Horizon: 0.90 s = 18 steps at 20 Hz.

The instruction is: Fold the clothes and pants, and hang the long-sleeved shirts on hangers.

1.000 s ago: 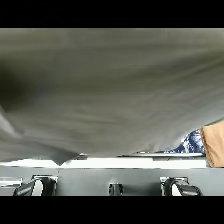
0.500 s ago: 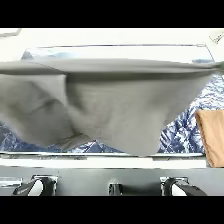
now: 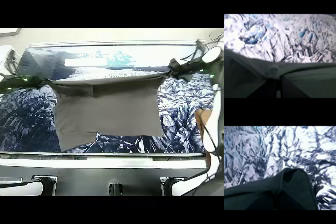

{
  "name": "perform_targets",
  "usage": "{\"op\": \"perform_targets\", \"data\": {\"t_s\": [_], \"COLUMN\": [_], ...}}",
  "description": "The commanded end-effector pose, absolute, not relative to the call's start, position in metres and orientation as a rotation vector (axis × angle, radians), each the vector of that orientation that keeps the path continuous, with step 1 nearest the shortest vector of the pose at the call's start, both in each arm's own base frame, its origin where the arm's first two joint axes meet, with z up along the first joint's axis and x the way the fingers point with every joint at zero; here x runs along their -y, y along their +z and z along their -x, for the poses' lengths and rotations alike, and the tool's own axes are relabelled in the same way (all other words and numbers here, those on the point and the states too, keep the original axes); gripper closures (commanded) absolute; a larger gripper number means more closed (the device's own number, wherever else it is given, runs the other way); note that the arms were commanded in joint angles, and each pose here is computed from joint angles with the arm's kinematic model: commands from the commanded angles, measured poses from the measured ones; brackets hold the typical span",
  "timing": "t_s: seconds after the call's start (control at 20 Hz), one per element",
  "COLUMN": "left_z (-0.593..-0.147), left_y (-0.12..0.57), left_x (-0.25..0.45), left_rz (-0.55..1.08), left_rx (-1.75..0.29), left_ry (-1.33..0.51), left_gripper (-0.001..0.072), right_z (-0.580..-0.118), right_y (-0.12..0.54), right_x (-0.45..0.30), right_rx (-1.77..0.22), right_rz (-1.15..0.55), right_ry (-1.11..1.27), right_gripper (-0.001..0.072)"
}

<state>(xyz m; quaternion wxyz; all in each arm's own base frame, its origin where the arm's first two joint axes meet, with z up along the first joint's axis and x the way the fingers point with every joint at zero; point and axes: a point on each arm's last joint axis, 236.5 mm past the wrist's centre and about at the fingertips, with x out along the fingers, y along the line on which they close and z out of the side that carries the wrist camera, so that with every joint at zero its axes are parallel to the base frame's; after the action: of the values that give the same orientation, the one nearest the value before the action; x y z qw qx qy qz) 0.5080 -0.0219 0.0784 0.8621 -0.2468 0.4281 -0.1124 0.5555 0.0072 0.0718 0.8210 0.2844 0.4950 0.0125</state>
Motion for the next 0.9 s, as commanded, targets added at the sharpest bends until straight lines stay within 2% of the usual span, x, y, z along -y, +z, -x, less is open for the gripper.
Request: {"op": "perform_targets", "data": {"t_s": [0.0, 0.1, 0.15, 0.2, 0.25, 0.3, 0.35, 0.45, 0.55, 0.6, 0.65, 0.75, 0.85], "left_z": [-0.518, -0.512, -0.510, -0.507, -0.501, -0.489, -0.469, -0.417, -0.369, -0.349, -0.326, -0.292, -0.283], "left_y": [0.019, 0.006, 0.006, 0.011, 0.020, 0.028, 0.032, 0.023, 0.008, -0.003, -0.020, -0.055, -0.080], "left_x": [0.053, 0.066, 0.069, 0.068, 0.060, 0.045, 0.019, -0.053, -0.095, -0.095, -0.086, -0.057, -0.024], "left_rz": [0.603, 0.602, 0.599, 0.595, 0.577, 0.540, 0.483, 0.448, 0.534, 0.591, 0.629, 0.682, 0.775], "left_rx": [-1.016, -1.067, -1.074, -1.084, -1.107, -1.157, -1.237, -1.425, -1.531, -1.560, -1.595, -1.632, -1.604], "left_ry": [-0.281, -0.307, -0.315, -0.326, -0.341, -0.351, -0.329, -0.123, 0.038, 0.045, 0.010, -0.099, -0.198], "left_gripper": [0.0680, 0.0674, 0.0555, 0.0296, 0.0060, 0.0039, 0.0039, 0.0053, 0.0057, 0.0075, 0.0147, 0.0185, 0.0196], "right_z": [-0.563, -0.552, -0.551, -0.550, -0.547, -0.537, -0.516, -0.451, -0.395, -0.380, -0.371, -0.362, -0.355], "right_y": [0.011, -0.012, -0.012, -0.005, 0.010, 0.025, 0.035, 0.044, 0.046, 0.045, 0.043, 0.036, 0.029], "right_x": [-0.041, -0.049, -0.050, -0.045, -0.033, -0.012, 0.024, 0.094, 0.131, 0.140, 0.143, 0.137, 0.123], "right_rx": [-1.181, -1.264, -1.268, -1.261, -1.251, -1.256, -1.292, -1.446, -1.596, -1.617, -1.623, -1.624, -1.642], "right_rz": [-0.749, -0.727, -0.728, -0.728, -0.688, -0.631, -0.561, -0.495, -0.505, -0.535, -0.552, -0.564, -0.572], "right_ry": [0.059, 0.062, 0.064, 0.066, 0.087, 0.089, 0.033, -0.143, -0.222, -0.251, -0.262, -0.254, -0.212], "right_gripper": [0.0664, 0.0660, 0.0566, 0.0389, 0.0165, 0.0078, 0.0080, 0.0083, 0.0083, 0.0084, 0.0084, 0.0084, 0.0084]}}
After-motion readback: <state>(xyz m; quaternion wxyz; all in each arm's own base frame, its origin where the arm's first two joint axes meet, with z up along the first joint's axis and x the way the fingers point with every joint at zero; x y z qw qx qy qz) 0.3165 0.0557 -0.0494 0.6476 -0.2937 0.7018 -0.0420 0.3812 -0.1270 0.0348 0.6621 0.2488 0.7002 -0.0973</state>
